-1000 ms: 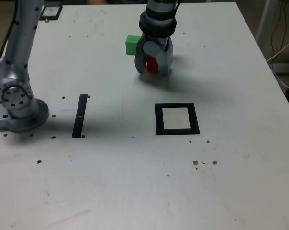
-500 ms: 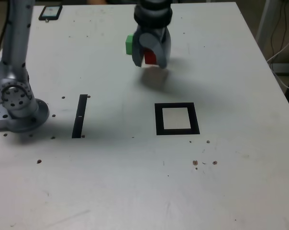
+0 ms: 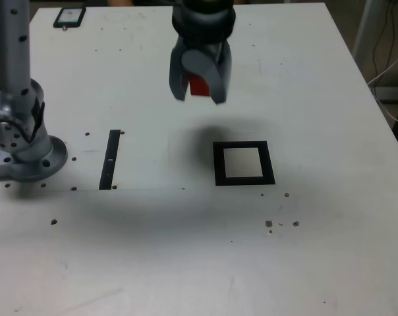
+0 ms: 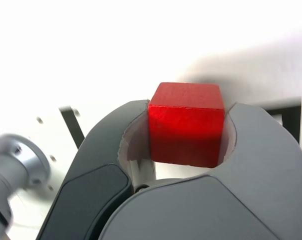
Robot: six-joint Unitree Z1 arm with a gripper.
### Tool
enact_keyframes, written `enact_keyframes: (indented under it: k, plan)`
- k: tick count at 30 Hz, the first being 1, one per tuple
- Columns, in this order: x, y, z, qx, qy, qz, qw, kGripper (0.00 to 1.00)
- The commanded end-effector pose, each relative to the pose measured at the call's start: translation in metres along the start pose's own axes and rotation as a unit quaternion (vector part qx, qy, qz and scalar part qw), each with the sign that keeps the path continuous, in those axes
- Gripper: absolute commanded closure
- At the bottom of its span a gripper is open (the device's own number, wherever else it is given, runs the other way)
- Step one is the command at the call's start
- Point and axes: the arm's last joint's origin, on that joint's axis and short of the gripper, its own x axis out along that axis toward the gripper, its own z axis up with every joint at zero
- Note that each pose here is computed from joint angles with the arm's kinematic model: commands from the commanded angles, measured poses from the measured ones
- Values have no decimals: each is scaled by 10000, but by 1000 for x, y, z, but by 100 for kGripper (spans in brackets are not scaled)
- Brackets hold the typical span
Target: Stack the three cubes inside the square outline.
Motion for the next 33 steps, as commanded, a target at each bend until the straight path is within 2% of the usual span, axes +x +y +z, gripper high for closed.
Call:
enact_keyframes:
  k: [1,8,14,21,25,29,33]
  plan:
    - [0,-18,9,61,4,-79,9999,67]
    - [-5,-72,30,139,87,-164,9997,67]
    - [-7,-94,45,34,30,-328,9995,67]
    - [3,-91,70,-356,67,-608,9975,67]
    - [11,-80,77,-641,22,-740,9952,67]
    - [18,-71,79,-811,-38,-769,9937,67]
    - [26,-63,77,-896,30,-759,9931,67]
